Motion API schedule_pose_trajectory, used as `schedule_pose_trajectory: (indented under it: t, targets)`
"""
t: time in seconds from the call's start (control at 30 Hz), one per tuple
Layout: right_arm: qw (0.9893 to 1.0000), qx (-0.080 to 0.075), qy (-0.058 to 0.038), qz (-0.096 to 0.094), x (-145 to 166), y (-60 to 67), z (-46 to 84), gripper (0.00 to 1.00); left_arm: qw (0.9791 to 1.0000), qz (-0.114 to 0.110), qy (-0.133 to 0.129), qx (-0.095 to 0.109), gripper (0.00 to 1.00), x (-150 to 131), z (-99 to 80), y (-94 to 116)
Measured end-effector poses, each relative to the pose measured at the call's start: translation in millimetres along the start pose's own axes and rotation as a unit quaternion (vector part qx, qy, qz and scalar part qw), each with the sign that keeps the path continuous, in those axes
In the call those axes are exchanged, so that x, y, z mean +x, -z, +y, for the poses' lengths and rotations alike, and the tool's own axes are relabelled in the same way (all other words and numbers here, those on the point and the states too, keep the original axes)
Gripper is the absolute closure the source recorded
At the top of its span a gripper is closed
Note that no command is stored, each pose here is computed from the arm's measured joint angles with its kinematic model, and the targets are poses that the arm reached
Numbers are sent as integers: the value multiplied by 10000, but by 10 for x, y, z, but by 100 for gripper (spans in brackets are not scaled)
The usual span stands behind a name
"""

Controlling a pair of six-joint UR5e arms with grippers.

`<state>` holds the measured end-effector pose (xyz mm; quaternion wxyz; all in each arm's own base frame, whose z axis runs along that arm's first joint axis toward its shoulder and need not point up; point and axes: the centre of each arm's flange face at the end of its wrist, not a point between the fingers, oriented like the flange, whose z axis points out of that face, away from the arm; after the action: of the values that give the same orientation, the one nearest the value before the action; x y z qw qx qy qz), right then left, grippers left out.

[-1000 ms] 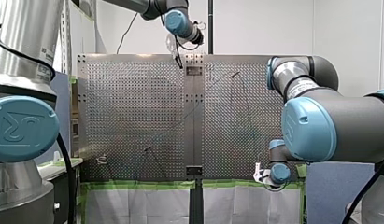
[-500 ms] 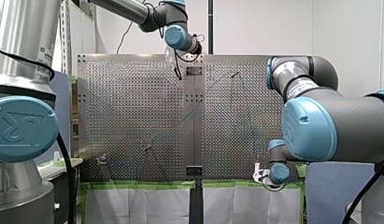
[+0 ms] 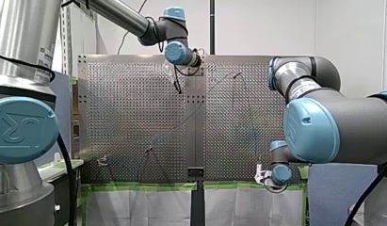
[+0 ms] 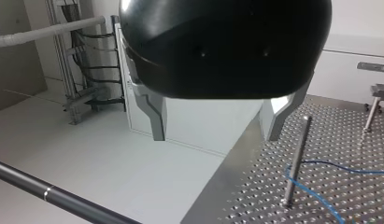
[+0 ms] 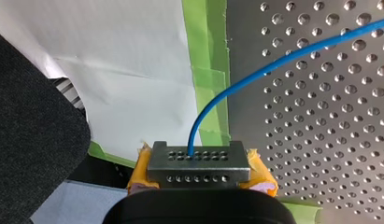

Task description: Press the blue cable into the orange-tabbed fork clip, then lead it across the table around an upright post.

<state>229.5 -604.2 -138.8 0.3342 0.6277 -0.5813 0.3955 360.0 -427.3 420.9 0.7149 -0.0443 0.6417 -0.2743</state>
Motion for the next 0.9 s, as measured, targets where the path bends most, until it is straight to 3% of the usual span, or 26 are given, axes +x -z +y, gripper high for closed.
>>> schedule_pose_trajectory:
  t: [0.9]
  targets:
    - [10000, 62, 32, 2, -7, 14, -87, 100, 10000, -2, 6, -8, 0, 816, 551, 528]
